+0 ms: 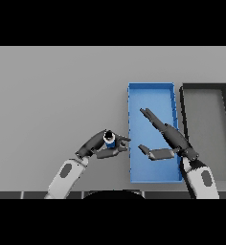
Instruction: Pick up the blue pipe and place it into the blue bin.
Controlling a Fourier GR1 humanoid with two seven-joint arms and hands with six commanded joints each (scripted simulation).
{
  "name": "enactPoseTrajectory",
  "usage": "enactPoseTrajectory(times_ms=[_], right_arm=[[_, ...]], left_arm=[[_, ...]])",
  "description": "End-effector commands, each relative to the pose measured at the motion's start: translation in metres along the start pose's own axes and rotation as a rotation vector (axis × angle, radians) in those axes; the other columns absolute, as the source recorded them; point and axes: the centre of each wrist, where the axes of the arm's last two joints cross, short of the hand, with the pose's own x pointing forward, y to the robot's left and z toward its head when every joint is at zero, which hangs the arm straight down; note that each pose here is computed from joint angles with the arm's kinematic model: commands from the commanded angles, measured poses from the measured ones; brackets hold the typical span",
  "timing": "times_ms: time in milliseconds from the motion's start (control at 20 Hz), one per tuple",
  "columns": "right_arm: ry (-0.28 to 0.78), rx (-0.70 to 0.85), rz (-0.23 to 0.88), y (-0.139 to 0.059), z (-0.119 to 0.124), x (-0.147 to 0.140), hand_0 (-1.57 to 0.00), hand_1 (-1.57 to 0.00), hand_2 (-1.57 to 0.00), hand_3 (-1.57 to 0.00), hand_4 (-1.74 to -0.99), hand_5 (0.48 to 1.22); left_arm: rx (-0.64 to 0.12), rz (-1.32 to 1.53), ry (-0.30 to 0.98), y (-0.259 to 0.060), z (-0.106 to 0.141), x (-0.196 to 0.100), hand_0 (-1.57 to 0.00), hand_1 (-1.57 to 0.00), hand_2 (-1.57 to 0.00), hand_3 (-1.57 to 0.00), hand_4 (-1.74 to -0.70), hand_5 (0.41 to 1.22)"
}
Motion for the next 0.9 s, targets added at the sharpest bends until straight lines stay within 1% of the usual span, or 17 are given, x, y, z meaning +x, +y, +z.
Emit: enactPoseTrajectory(times_ms=[0, 50, 150, 200, 250, 300, 350, 400, 500, 600, 650, 700, 750, 800, 850], right_arm=[[0.006, 0.044, 0.028, 0.001, -0.005, 0.006, 0.00, 0.00, -0.08, 0.00, -1.281, 0.558], [-0.001, 0.080, 0.039, 0.003, -0.012, 0.011, 0.00, 0.00, -0.07, 0.00, -1.291, 0.558], [-0.042, 0.149, 0.060, 0.012, -0.026, 0.022, 0.00, 0.00, -0.04, 0.00, -1.298, 0.559], [-0.050, 0.181, 0.055, 0.017, -0.032, 0.025, 0.00, 0.00, -0.04, 0.00, -1.302, 0.559], [-0.045, 0.214, 0.057, 0.022, -0.035, 0.027, 0.00, 0.00, -0.04, 0.00, -1.300, 0.560], [-0.060, 0.246, 0.047, 0.024, -0.040, 0.030, 0.00, 0.00, -0.04, 0.00, -1.294, 0.560], [-0.066, 0.274, 0.044, 0.031, -0.046, 0.034, 0.00, 0.00, -0.04, 0.00, -1.282, 0.555], [-0.074, 0.293, 0.062, 0.032, -0.054, 0.036, 0.00, 0.00, -0.05, 0.00, -1.268, 0.555], [-0.076, 0.338, 0.086, 0.039, -0.067, 0.043, 0.00, 0.00, -0.05, 0.00, -1.242, 0.551], [-0.082, 0.358, 0.107, 0.041, -0.075, 0.051, -0.01, -0.02, -0.07, 0.00, -1.223, 0.540], [-0.079, 0.375, 0.115, 0.042, -0.082, 0.054, -0.01, -0.02, -0.07, 0.00, -1.209, 0.534], [-0.054, 0.387, 0.128, 0.046, -0.086, 0.052, -0.02, -0.03, -0.08, 0.00, -1.196, 0.526], [-0.043, 0.393, 0.134, 0.045, -0.092, 0.052, -0.02, -0.03, -0.08, 0.00, -1.186, 0.521], [-0.052, 0.405, 0.140, 0.044, -0.096, 0.052, -0.03, -0.04, -0.09, 0.00, -1.184, 0.516], [-0.047, 0.417, 0.140, 0.043, -0.100, 0.052, -0.03, -0.06, -0.11, -0.01, -1.192, 0.507]], left_arm=[[0.002, 0.004, -0.001, 0.001, 0.000, 0.003, -1.57, -1.57, -1.57, -1.57, -1.47, 1.221], [0.001, -0.004, 0.009, 0.001, -0.001, 0.002, -1.57, -1.57, -1.57, -1.57, -1.47, 1.221], [0.003, -0.015, 0.007, 0.002, -0.006, 0.005, -1.57, -1.57, -1.57, -1.57, -1.47, 1.221], [-0.002, -0.011, 0.005, 0.002, -0.003, -0.001, -1.57, -1.57, -1.57, -1.57, -1.47, 1.221], [0.001, -0.006, -0.001, 0.004, -0.003, 0.000, -1.57, -1.57, -1.57, -1.57, -1.47, 1.221], [-0.003, -0.008, 0.001, 0.005, 0.000, -0.003, -1.57, -1.57, -1.57, -1.57, -1.47, 1.221], [-0.004, -0.007, 0.000, 0.006, -0.004, -0.003, -1.57, -1.57, -1.57, -1.57, -1.47, 1.221], [-0.008, -0.007, -0.001, 0.005, -0.007, -0.003, -1.57, -1.57, -1.57, -1.57, -1.46, 1.221], [-0.030, 0.012, -0.012, 0.003, -0.004, -0.003, -1.57, -1.57, -1.57, -1.57, -1.46, 1.221], [-0.029, 0.031, 0.007, 0.008, -0.007, -0.002, -1.57, -1.57, -1.57, -1.57, -1.47, 1.221], [-0.030, 0.025, 0.015, 0.004, -0.006, -0.004, -1.57, -1.57, -1.57, -1.57, -1.47, 1.221], [-0.020, 0.021, 0.025, 0.004, -0.004, -0.006, -1.57, -1.57, -1.57, -1.57, -1.47, 1.221], [-0.016, 0.012, 0.014, 0.006, -0.001, -0.005, -1.57, -1.57, -1.57, -1.57, -1.47, 1.221], [-0.013, 0.000, 0.004, 0.006, -0.004, -0.002, -1.57, -1.57, -1.57, -1.57, -1.47, 1.221], [-0.010, -0.001, 0.008, 0.008, 0.000, -0.004, -1.57, -1.57, -1.57, -1.57, -1.47, 1.221]])
